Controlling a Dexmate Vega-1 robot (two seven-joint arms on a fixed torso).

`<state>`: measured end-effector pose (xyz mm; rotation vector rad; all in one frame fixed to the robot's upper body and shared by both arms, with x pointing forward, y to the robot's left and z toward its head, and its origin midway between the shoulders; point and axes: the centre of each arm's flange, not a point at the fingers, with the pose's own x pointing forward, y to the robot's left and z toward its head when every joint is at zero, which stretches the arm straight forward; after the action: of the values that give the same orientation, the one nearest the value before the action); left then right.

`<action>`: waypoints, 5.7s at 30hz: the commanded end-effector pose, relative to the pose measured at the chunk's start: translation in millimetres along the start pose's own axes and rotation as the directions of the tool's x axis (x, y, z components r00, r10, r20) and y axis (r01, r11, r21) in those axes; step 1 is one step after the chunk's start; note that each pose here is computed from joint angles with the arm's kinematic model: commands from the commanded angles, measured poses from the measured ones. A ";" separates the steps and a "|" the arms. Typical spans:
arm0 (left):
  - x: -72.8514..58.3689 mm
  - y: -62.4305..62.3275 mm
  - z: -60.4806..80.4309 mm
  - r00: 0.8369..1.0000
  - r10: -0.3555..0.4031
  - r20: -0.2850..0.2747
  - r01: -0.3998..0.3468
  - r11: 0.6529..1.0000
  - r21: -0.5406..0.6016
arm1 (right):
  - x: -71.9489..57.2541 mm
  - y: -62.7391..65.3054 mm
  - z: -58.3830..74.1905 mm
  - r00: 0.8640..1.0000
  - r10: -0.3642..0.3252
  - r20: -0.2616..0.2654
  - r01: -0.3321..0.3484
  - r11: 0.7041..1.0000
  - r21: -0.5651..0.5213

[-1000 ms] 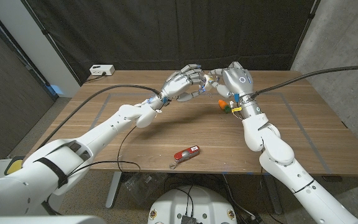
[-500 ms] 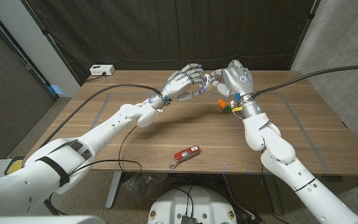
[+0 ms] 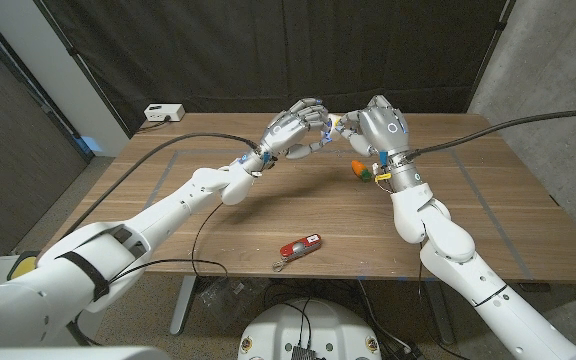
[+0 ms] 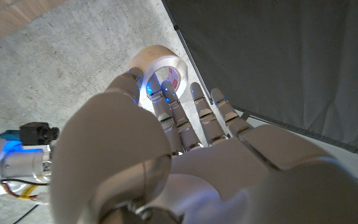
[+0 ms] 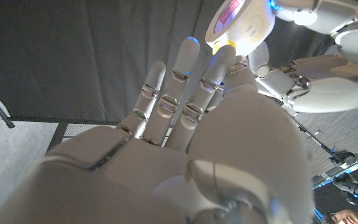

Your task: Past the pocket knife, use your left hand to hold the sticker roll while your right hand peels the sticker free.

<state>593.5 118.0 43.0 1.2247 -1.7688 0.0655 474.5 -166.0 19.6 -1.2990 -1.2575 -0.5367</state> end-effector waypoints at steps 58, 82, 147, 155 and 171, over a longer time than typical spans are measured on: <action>-7.8 3.4 9.3 0.998 0.007 0.066 -0.012 0.997 0.078 | -8.1 -25.8 -11.1 0.961 0.209 -0.180 -0.237 0.960 -0.148; -0.4 -5.3 12.9 0.997 0.000 0.074 -0.007 0.995 0.098 | -8.9 -30.2 -2.1 0.971 0.220 -0.098 -0.232 0.963 -0.137; 6.0 -9.7 6.5 0.997 -0.016 0.079 0.008 0.995 0.101 | 0.9 -10.7 -4.4 0.987 0.163 -0.009 -0.163 0.984 -0.071; 6.4 -7.7 3.4 0.998 -0.007 0.067 0.000 0.995 0.099 | 4.3 -4.1 -4.6 0.989 0.146 0.007 -0.145 0.987 -0.067; 5.5 -8.9 4.4 0.997 -0.012 0.071 0.005 0.996 0.089 | -3.6 1.0 -5.0 0.999 -0.034 -0.015 0.032 0.996 -0.083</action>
<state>596.6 107.7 40.8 1.3156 -1.8405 0.1025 475.4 -170.1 21.2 -1.3877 -1.2018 -0.5440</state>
